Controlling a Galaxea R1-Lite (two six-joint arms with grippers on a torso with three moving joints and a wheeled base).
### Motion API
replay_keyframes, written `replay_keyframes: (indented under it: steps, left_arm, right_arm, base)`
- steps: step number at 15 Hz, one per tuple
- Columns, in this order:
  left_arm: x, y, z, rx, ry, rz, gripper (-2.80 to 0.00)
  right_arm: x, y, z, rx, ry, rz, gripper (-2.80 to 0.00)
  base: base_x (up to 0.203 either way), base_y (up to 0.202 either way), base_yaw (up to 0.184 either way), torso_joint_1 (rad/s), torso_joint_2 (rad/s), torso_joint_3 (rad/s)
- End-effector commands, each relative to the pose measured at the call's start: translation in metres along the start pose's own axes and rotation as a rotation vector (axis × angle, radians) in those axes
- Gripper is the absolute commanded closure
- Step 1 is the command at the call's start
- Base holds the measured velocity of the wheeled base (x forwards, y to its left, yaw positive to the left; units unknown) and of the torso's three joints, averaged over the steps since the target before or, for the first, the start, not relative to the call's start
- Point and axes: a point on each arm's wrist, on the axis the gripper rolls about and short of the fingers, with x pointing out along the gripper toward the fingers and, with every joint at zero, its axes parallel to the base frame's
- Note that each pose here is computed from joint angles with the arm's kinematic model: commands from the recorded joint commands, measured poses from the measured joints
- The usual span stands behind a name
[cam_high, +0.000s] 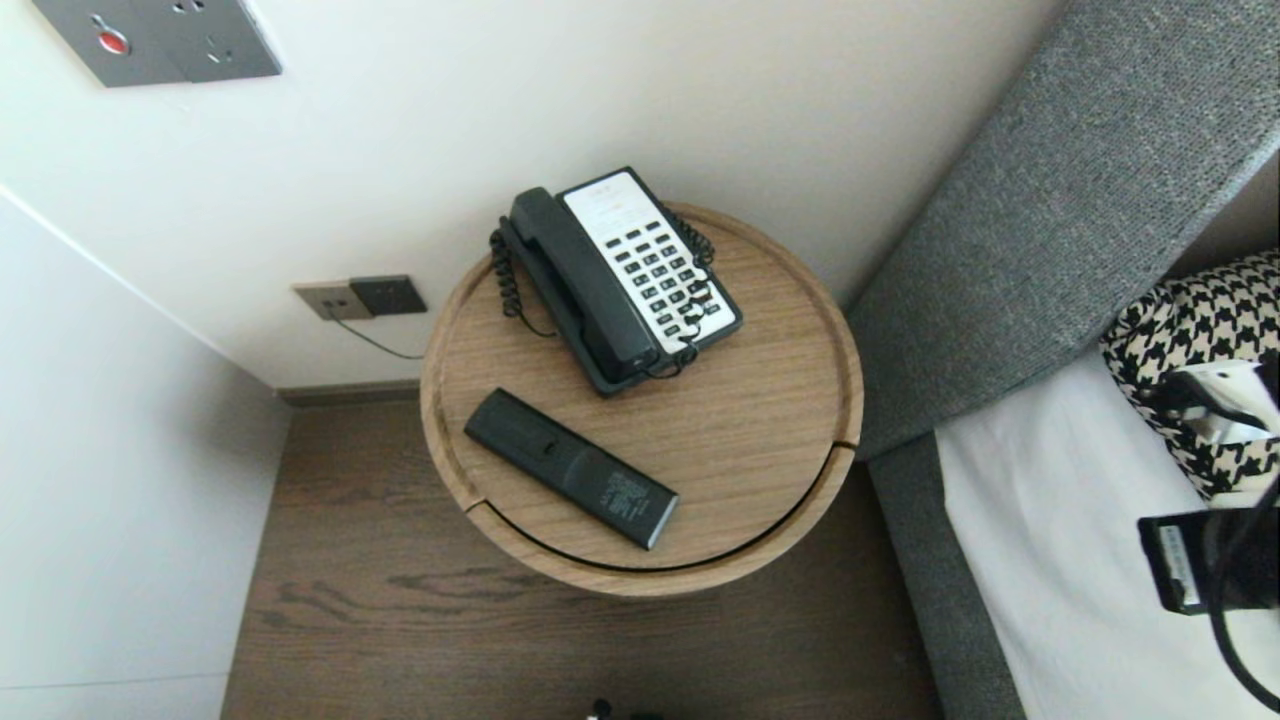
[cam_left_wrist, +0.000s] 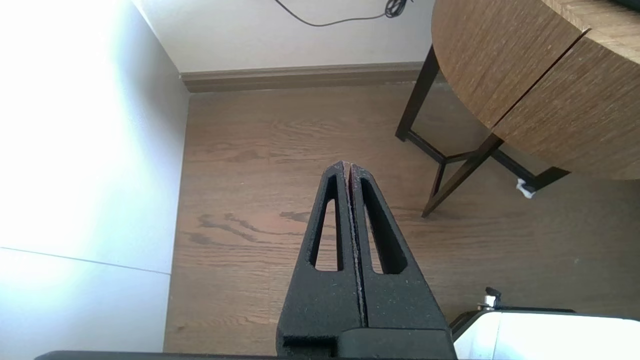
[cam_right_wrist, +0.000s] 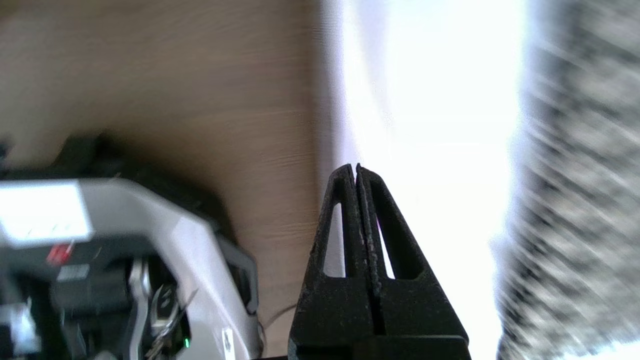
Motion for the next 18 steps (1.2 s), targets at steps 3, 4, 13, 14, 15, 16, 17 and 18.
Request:
replay_keyframes:
  steps: [3, 4, 13, 14, 15, 16, 17, 18]
  left_arm:
    - [0.0, 0.0, 0.0, 0.0, -0.002, 0.001, 0.0]
    - [0.0, 0.0, 0.0, 0.0, -0.002, 0.001, 0.0]
    - [0.0, 0.0, 0.0, 0.0, -0.002, 0.001, 0.0]
    - [0.0, 0.0, 0.0, 0.0, -0.002, 0.001, 0.0]
    - [0.0, 0.0, 0.0, 0.0, -0.002, 0.001, 0.0]
    - [0.0, 0.0, 0.0, 0.0, -0.002, 0.001, 0.0]
    - [0.0, 0.0, 0.0, 0.0, -0.002, 0.001, 0.0]
    - [0.0, 0.0, 0.0, 0.0, -0.002, 0.001, 0.0]
  right_arm:
    - [-0.038, -0.044, -0.04, 0.137, -0.094, -0.168, 0.0]
    - [-0.044, -0.048, -0.05, 0.153, -0.108, -0.202, 0.0]
    - [-0.061, -0.044, -0.166, 0.141, -0.282, -0.194, 0.0]
    - [-0.058, -0.043, -0.175, 0.11, -0.297, -0.164, 0.0]
    - [-0.055, -0.043, -0.184, 0.091, -0.311, -0.141, 0.0]
    - [-0.05, -0.042, -0.195, 0.072, -0.318, -0.127, 0.0]
    - [-0.046, -0.041, -0.204, 0.041, -0.338, -0.126, 0.0]
    - [-0.043, -0.039, -0.214, -0.015, -0.38, -0.138, 0.0]
  base:
    - [0.0, 0.0, 0.0, 0.0, 0.0, 0.0]
    - [0.0, 0.0, 0.0, 0.0, 0.0, 0.0]
    - [0.0, 0.0, 0.0, 0.0, 0.0, 0.0]
    - [0.0, 0.0, 0.0, 0.0, 0.0, 0.0]
    - [0.0, 0.0, 0.0, 0.0, 0.0, 0.0]
    - [0.0, 0.0, 0.0, 0.0, 0.0, 0.0]
    - [0.0, 0.0, 0.0, 0.0, 0.0, 0.0]
    - [0.0, 0.0, 0.0, 0.0, 0.0, 0.0]
